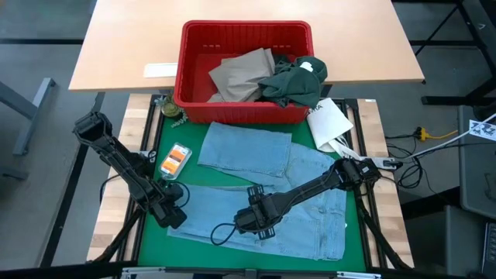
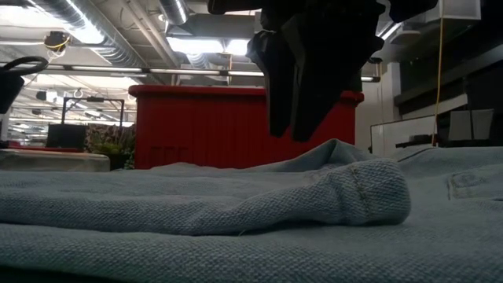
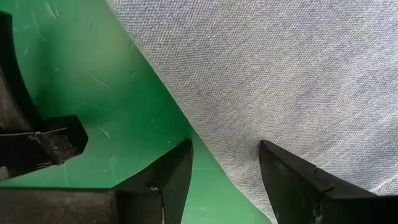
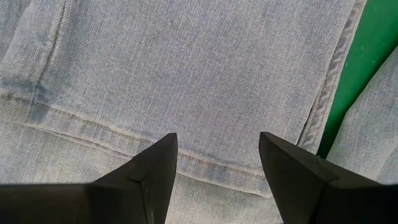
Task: Fold Laundry from Bin
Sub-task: Fold the blue pants
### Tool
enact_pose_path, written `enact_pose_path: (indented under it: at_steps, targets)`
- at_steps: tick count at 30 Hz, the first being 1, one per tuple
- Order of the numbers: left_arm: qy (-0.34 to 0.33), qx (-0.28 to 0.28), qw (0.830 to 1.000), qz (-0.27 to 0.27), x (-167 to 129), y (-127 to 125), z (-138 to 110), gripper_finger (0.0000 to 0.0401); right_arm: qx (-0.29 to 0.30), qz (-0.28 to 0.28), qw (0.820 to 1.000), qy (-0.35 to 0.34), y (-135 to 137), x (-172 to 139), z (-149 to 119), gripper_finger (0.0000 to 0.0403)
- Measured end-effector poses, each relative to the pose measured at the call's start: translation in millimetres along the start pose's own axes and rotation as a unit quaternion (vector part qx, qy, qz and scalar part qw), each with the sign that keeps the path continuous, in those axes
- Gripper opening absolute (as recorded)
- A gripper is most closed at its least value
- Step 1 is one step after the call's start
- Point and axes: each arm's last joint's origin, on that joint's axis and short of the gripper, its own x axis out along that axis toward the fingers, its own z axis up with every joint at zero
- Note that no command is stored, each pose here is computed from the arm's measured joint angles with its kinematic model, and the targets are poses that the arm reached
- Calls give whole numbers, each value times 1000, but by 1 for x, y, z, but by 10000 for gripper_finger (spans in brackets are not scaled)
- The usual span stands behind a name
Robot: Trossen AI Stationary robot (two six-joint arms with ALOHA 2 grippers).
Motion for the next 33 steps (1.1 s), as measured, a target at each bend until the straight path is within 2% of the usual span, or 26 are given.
enact_pose_path:
  at_steps: [5,14,20,27,33]
  targets:
    - [5,1,1000,4,0,1,-1,156,0,0,1000,0,0,0,0,227]
    - [-2,5,1000,1,1,1,-2,14,0,-1,1000,0,0,0,0,227]
    - [8,20,1000,-15,-5,2,-1,5,-7,-12,1000,-5,5,-5,-1,227]
    - [15,7,994,-108,-35,4,1,2,-24,-25,999,-31,19,-30,-7,227]
    - [-26,3,973,-230,-62,-1,5,1,-40,-45,996,-58,33,-50,-12,227]
